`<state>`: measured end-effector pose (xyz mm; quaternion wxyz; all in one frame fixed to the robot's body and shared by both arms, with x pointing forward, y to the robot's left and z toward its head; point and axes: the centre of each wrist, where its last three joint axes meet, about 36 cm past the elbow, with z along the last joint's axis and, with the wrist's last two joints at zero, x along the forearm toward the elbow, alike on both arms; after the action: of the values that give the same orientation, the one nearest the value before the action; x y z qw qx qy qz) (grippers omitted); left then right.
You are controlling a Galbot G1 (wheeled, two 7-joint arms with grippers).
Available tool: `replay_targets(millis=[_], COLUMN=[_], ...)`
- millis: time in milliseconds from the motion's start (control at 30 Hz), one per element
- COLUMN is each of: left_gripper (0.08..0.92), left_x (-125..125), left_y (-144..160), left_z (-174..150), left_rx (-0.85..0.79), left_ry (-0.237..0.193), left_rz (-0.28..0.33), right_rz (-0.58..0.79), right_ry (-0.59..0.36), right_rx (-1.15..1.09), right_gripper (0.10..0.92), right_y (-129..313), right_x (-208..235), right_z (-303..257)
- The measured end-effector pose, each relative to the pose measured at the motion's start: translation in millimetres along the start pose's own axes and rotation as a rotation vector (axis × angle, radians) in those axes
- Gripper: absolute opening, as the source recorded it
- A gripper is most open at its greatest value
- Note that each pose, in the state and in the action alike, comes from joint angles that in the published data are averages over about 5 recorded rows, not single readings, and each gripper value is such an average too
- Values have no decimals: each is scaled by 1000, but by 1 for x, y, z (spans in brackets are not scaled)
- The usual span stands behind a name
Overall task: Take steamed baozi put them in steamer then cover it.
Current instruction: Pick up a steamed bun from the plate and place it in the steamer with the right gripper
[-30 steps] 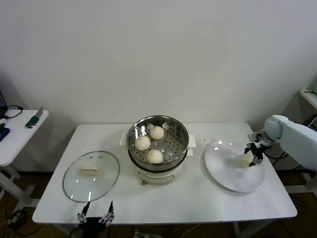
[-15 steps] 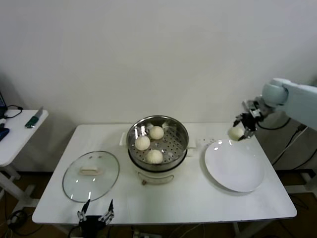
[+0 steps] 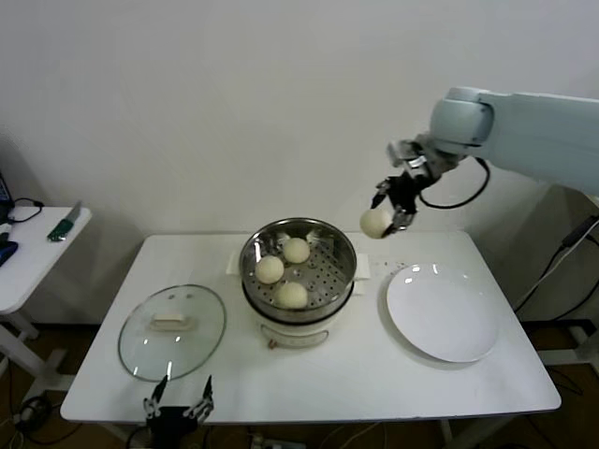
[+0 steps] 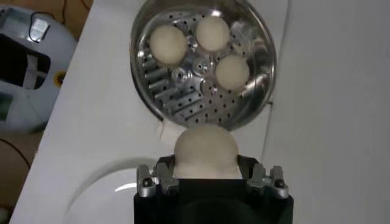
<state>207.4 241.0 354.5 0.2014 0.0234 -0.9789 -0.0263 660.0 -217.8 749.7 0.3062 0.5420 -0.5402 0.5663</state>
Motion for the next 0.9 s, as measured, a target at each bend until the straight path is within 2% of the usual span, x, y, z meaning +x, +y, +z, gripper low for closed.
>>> replay_targets(millis=[367, 900], left_gripper=[823, 823], left_x=[-3, -5], left_y=[5, 10], left_z=[2, 5], left_rx=[7, 13], left_ry=[8, 19], left_rz=[-14, -24], right_rz=[-48, -76], right_ry=[-1, 48], right_rx=[35, 60], right_gripper=[687, 687], right_y=[-7, -6], right_x=[-74, -155], right_z=[-56, -66])
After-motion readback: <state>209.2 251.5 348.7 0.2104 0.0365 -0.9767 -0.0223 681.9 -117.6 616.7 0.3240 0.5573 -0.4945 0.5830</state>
